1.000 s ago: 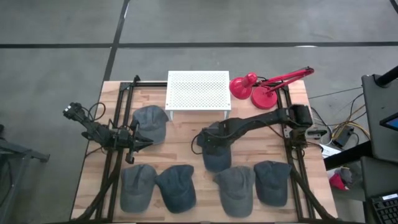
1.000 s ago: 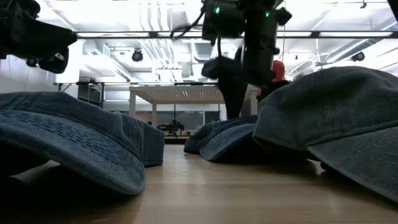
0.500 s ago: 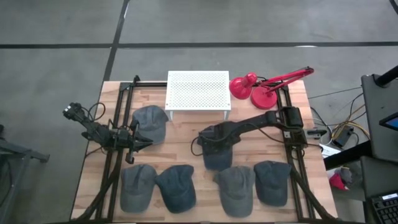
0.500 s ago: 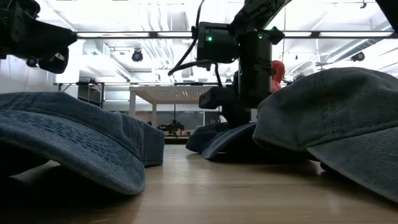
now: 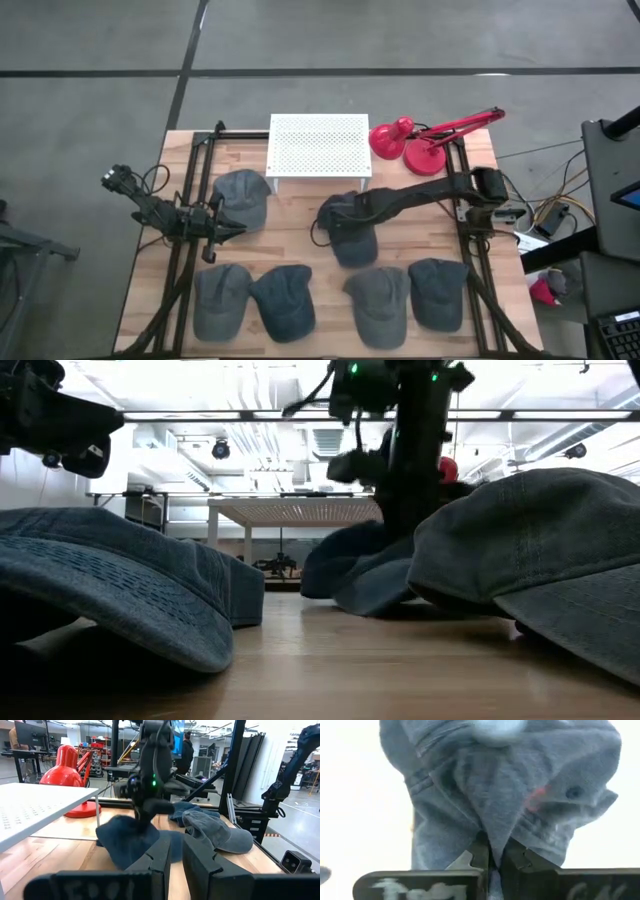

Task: Pick & Place hat
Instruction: Put the top blue cap on the shelf

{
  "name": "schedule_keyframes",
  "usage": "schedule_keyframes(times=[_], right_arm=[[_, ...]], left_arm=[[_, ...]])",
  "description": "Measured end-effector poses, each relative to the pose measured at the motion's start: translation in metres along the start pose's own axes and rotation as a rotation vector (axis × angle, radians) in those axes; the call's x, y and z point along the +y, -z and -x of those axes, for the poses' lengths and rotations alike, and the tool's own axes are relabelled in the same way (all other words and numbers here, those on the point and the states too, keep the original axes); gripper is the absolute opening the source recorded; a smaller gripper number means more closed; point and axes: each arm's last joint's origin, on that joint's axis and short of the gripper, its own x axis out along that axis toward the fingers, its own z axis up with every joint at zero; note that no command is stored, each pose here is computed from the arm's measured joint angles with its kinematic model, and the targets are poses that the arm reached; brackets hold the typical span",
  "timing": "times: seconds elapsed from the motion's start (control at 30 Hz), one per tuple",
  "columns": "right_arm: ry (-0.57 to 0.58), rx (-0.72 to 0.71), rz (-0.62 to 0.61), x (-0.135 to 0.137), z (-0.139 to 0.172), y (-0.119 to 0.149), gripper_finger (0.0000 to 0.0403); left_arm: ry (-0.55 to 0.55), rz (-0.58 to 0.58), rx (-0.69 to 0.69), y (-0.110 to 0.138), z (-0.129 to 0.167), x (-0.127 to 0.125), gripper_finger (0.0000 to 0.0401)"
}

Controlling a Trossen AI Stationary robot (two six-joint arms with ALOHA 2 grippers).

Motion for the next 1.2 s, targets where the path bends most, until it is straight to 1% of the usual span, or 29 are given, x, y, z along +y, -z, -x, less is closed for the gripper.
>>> schedule_keyframes(times=[0.07,0.2,0.4,0.5,0.6,0.77,0.9,1.0,1.2], right_arm=[[-0.035,-0.007,0.010,-0.004,0.017,0.000,0.0014],[-0.140,-0.003,0.036,-0.011,0.053,0.000,0.0014],[-0.336,0.000,0.083,-0.027,0.109,0.006,0.0013],[-0.421,-0.007,0.100,-0.036,0.132,0.009,0.0013],[-0.511,-0.060,0.092,-0.043,0.154,0.010,0.0013],[-0.619,-0.247,0.030,-0.049,0.178,0.003,0.0013],[-0.615,-0.346,-0.033,-0.054,0.190,-0.010,0.0013],[-0.547,-0.397,-0.059,-0.056,0.195,-0.024,0.0013],[-0.481,-0.469,-0.085,-0.050,0.207,-0.064,0.0012]], left_arm=[[0.000,0.000,0.000,0.000,0.000,0.000,0.0051],[0.000,0.000,0.000,0.000,0.000,0.000,0.0051],[0.000,0.000,-0.001,0.000,0.000,0.000,0.0051],[0.000,0.001,-0.001,0.000,0.000,0.000,0.0051],[0.000,0.000,-0.001,0.000,0.000,0.000,0.0051],[0.000,0.001,-0.001,0.000,0.000,0.000,0.0051],[0.000,0.001,-0.001,0.000,0.000,0.000,0.0051],[0.000,0.010,-0.001,0.000,0.000,0.000,0.0051],[0.000,0.024,-0.002,0.000,0.000,0.000,0.0051]])
